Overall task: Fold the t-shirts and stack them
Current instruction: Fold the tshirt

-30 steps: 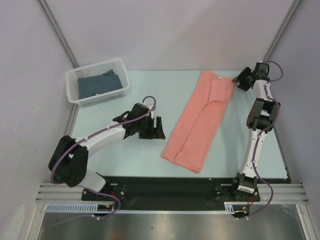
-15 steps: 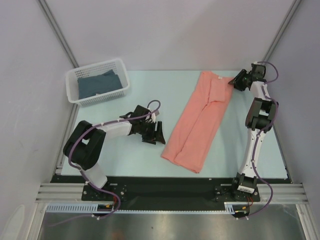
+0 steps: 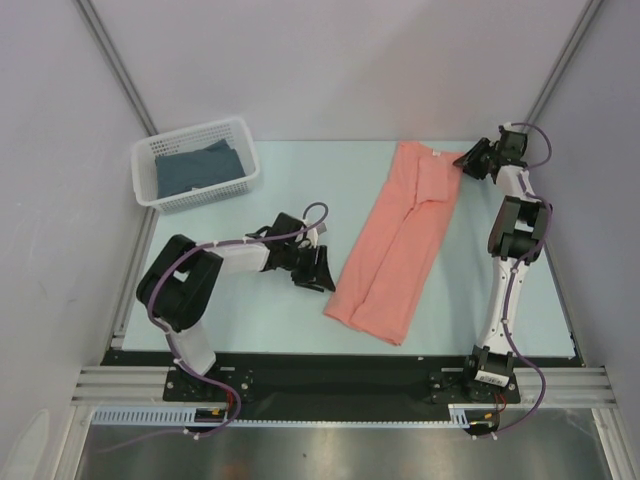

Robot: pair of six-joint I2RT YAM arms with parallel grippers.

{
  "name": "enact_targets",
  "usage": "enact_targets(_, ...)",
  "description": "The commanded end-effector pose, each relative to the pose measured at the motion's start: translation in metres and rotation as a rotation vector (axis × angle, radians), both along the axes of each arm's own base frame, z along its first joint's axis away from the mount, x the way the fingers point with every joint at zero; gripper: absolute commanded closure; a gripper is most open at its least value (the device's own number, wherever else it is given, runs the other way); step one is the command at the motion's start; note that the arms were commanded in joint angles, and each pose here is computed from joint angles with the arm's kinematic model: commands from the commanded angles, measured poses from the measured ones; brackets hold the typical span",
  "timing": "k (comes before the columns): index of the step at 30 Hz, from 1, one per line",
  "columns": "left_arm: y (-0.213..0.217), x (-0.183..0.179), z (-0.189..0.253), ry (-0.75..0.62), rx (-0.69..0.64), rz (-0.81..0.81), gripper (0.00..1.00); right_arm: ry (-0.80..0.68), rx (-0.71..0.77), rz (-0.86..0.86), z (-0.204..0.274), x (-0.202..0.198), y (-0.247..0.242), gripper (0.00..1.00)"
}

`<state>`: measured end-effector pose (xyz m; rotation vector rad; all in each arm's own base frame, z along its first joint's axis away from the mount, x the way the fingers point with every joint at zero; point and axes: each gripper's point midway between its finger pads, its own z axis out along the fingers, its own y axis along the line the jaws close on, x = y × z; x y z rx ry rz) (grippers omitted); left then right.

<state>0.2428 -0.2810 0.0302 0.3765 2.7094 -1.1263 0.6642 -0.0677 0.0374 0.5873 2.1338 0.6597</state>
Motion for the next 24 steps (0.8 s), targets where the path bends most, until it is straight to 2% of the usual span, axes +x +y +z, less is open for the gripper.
enact_targets(1, 0.017, -0.031, -0.038, 0.096, 0.108, -0.028, 0.53, -0.007, 0.015, 0.014, -0.018, 0.010, 0.017, 0.65)
enact_targets(2, 0.018, -0.033, -0.041, 0.103, 0.113, -0.023, 0.61, -0.032, 0.016, 0.013, -0.014, 0.014, 0.017, 0.68)
enact_targets(3, 0.018, -0.034, -0.043, 0.113, 0.115, -0.009, 0.77, -0.042, 0.019, 0.014, -0.013, 0.017, 0.020, 0.69)
enact_targets(4, 0.021, -0.041, -0.048, 0.134, 0.121, -0.007, 0.82, -0.049, 0.032, 0.008, -0.012, 0.019, 0.022, 0.71)
enact_targets(5, 0.021, -0.044, -0.048, 0.138, 0.122, -0.004, 0.83, -0.072, 0.034, 0.007, -0.010, 0.025, 0.024, 0.73)
enact_targets(6, 0.021, -0.043, -0.048, 0.136, 0.120, 0.021, 0.94, -0.079, 0.036, 0.009, -0.011, 0.027, 0.027, 0.75)
enact_targets(7, 0.025, -0.049, -0.049, 0.138, 0.131, 0.034, 1.00, -0.083, 0.044, 0.006, -0.012, 0.029, 0.029, 0.78)
enact_targets(9, 0.026, -0.052, -0.052, 0.124, 0.155, 0.061, 1.00, -0.101, 0.071, -0.001, -0.013, 0.037, 0.037, 0.90)
enact_targets(10, 0.027, -0.060, -0.052, 0.120, 0.159, 0.060, 1.00, -0.113, 0.083, -0.004, -0.012, 0.040, 0.039, 1.00)
enact_targets(15, 0.028, -0.072, -0.048, 0.089, 0.174, 0.096, 1.00, -0.184, 0.142, -0.004, 0.000, 0.060, 0.058, 1.00)
enact_targets(16, 0.032, -0.074, -0.050, 0.078, 0.192, 0.109, 1.00, -0.216, 0.144, 0.009, 0.015, 0.065, 0.066, 0.99)
enact_targets(17, 0.031, -0.071, -0.042, 0.054, 0.177, 0.122, 1.00, -0.221, 0.143, 0.012, 0.017, 0.066, 0.069, 0.95)
enact_targets(18, 0.033, -0.070, -0.039, 0.044, 0.179, 0.129, 0.99, -0.212, 0.135, 0.007, 0.018, 0.066, 0.069, 0.85)
enact_targets(19, 0.033, -0.066, -0.034, 0.023, 0.176, 0.136, 0.92, -0.206, 0.116, -0.023, 0.028, 0.067, 0.064, 0.74)
enact_targets(20, 0.033, -0.065, -0.024, -0.002, 0.166, 0.128, 0.74, -0.155, 0.115, -0.044, 0.026, 0.060, 0.059, 0.52)
enact_targets(21, 0.029, -0.060, -0.015, -0.023, 0.150, 0.126, 0.66, -0.174, 0.090, -0.064, 0.051, 0.059, 0.053, 0.42)
enact_targets(22, 0.027, -0.058, -0.008, -0.034, 0.136, 0.122, 0.59, -0.153, 0.070, -0.085, 0.056, 0.054, 0.047, 0.27)
enact_targets(23, 0.025, -0.059, -0.002, -0.038, 0.118, 0.101, 0.50, -0.094, 0.042, -0.106, 0.056, 0.044, 0.041, 0.21)
enact_targets(24, 0.022, -0.057, 0.007, -0.057, 0.099, 0.095, 0.48, -0.076, 0.021, -0.126, 0.061, 0.039, 0.033, 0.15)
